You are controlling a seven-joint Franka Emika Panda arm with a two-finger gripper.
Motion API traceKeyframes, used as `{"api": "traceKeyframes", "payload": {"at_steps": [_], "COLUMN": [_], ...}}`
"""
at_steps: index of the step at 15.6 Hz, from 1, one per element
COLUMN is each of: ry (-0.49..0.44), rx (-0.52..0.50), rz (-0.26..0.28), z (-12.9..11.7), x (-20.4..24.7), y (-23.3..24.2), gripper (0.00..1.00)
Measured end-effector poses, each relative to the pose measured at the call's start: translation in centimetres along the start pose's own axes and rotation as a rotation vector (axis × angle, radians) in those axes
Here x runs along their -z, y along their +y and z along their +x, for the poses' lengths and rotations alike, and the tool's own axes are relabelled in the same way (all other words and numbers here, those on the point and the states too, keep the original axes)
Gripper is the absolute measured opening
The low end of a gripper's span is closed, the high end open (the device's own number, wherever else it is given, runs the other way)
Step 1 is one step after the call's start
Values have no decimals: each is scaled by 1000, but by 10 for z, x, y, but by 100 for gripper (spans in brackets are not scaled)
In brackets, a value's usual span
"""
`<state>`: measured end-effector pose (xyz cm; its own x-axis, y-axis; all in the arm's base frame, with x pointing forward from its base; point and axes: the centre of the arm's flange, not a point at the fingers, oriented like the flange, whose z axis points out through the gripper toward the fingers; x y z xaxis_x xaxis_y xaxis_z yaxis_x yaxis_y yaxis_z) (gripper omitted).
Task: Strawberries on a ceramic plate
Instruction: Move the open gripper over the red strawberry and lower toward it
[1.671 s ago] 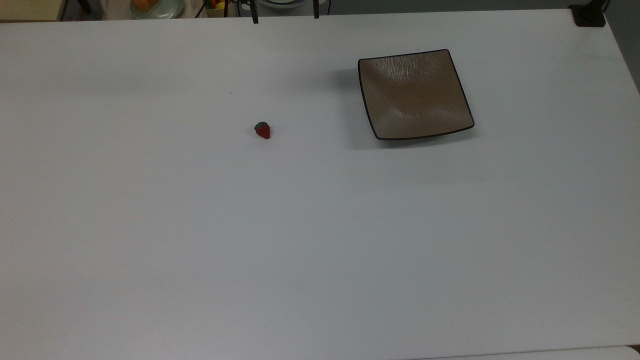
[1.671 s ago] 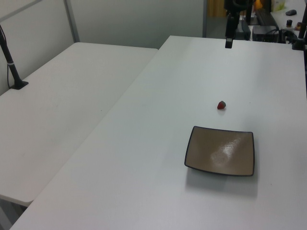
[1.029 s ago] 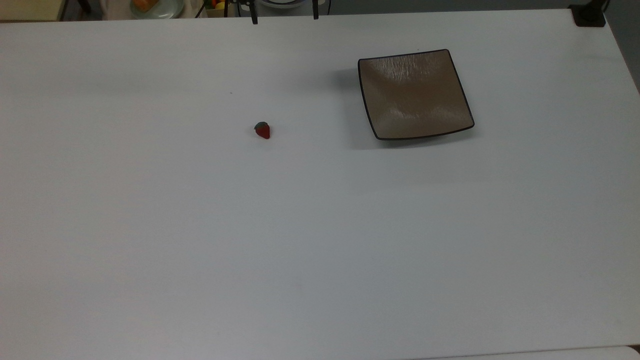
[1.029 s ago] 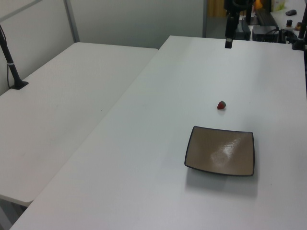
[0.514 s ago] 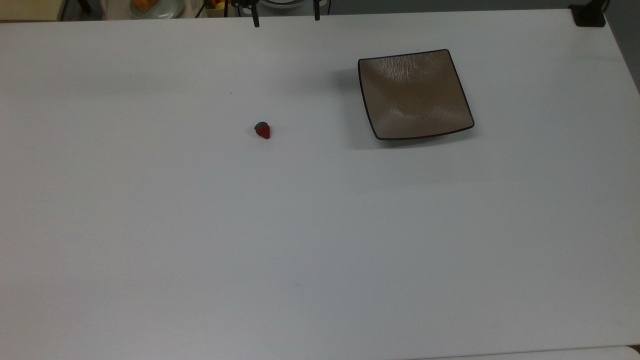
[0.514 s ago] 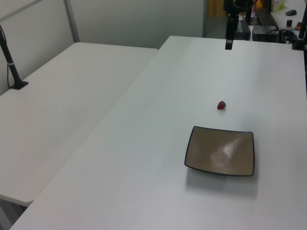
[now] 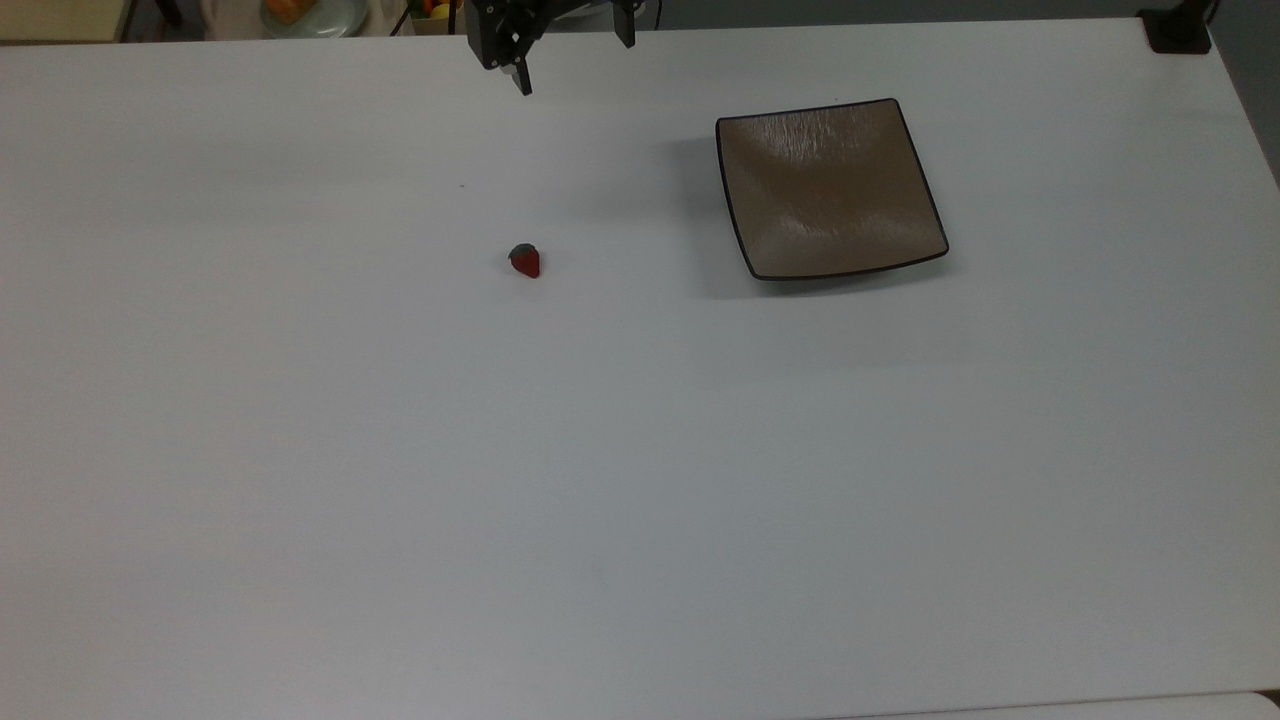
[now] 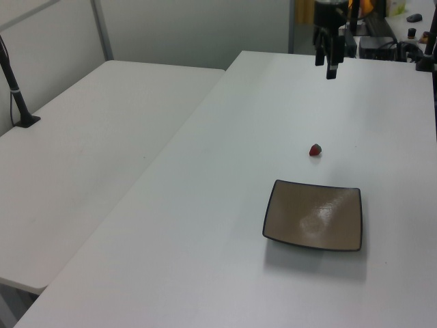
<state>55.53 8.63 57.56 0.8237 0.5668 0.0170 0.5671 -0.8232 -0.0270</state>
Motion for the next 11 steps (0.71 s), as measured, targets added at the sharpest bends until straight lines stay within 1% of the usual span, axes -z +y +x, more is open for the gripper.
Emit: {"api": "traceKeyframes", "payload": {"at_steps": [6, 11], "ry": [-34, -84], "rx": [5, -2], "rz": [16, 39], "z": [2, 4], "x": [-20, -62], "y": [2, 20], "gripper": [100, 100]}}
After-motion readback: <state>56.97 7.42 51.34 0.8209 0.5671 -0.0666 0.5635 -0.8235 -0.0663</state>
